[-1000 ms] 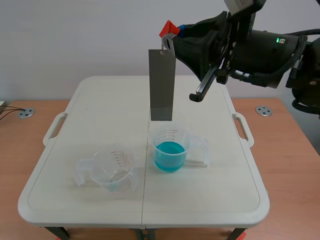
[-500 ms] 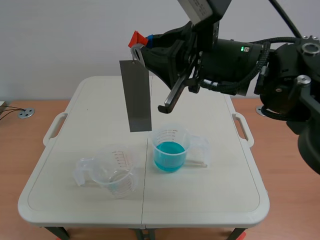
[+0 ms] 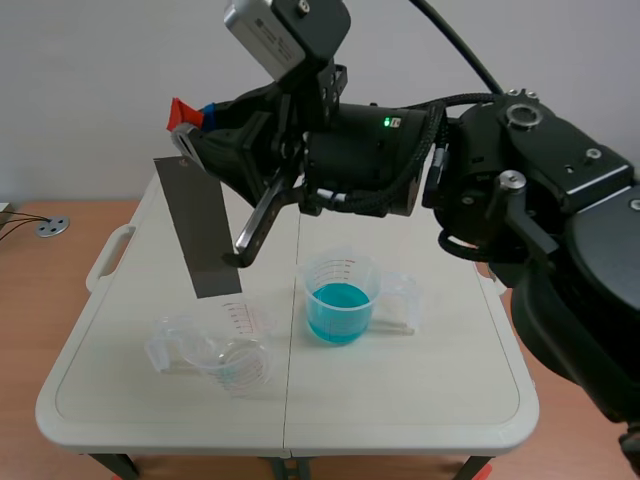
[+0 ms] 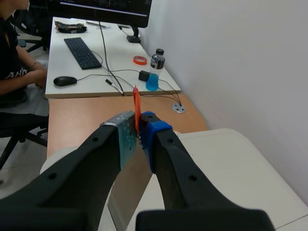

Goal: Hold the metal plate by the orange handle, dip it into the blue solution, take it out and point at it, then put the plate back in the beaker on the left.
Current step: 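Put the plate into the left beaker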

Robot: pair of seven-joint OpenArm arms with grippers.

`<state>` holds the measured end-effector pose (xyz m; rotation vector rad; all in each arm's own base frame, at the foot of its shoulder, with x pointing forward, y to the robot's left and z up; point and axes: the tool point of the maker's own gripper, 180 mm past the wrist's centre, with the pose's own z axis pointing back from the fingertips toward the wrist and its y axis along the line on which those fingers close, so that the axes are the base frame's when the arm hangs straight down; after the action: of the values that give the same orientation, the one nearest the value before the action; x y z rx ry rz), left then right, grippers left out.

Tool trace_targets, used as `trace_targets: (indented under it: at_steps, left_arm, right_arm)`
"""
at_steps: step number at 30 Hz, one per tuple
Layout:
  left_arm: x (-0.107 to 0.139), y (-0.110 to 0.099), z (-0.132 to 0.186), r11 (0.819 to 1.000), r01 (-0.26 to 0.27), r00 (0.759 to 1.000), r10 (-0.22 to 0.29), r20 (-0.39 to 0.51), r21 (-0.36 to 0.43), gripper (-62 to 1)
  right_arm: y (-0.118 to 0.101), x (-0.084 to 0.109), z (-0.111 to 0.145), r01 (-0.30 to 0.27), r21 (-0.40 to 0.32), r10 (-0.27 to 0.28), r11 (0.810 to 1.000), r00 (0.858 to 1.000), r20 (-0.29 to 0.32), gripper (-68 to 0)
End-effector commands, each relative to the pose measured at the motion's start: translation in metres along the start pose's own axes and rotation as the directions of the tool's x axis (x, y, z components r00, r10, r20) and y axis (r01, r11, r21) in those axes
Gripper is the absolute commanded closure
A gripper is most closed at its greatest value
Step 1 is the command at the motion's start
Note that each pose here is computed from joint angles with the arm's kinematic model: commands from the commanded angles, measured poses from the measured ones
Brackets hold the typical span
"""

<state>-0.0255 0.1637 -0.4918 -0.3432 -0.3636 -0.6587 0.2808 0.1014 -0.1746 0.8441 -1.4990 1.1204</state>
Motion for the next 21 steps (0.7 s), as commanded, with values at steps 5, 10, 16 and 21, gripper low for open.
trace_targets:
  at_steps: [5, 10, 16, 21]
  left_arm:
    - [-0.006, 0.011, 0.003, 1.000, 0.001, 1.000, -0.001, -0.024, 0.019, -1.5]
    - [-0.006, 0.011, 0.003, 1.000, 0.000, 1.000, 0.000, -0.025, 0.018, -1.5]
    - [-0.006, 0.011, 0.003, 1.000, 0.000, 1.000, 0.000, -0.025, 0.018, -1.5]
    - [-0.006, 0.011, 0.002, 1.000, 0.001, 1.000, 0.000, -0.024, 0.018, -1.5]
  right_arm:
    - [0.007, 0.013, -0.008, -0.011, 0.030, 0.010, 0.999, 0.999, 0.034, -2.4]
    - [0.016, 0.005, -0.011, 0.042, 0.014, -0.043, 0.999, 0.999, 0.018, -2.4]
    - [0.026, -0.005, -0.009, 0.086, 0.011, -0.086, 0.996, 0.996, -0.003, -2.4]
    - [0.034, -0.006, -0.007, 0.108, 0.013, -0.108, 0.994, 0.994, -0.003, -2.3]
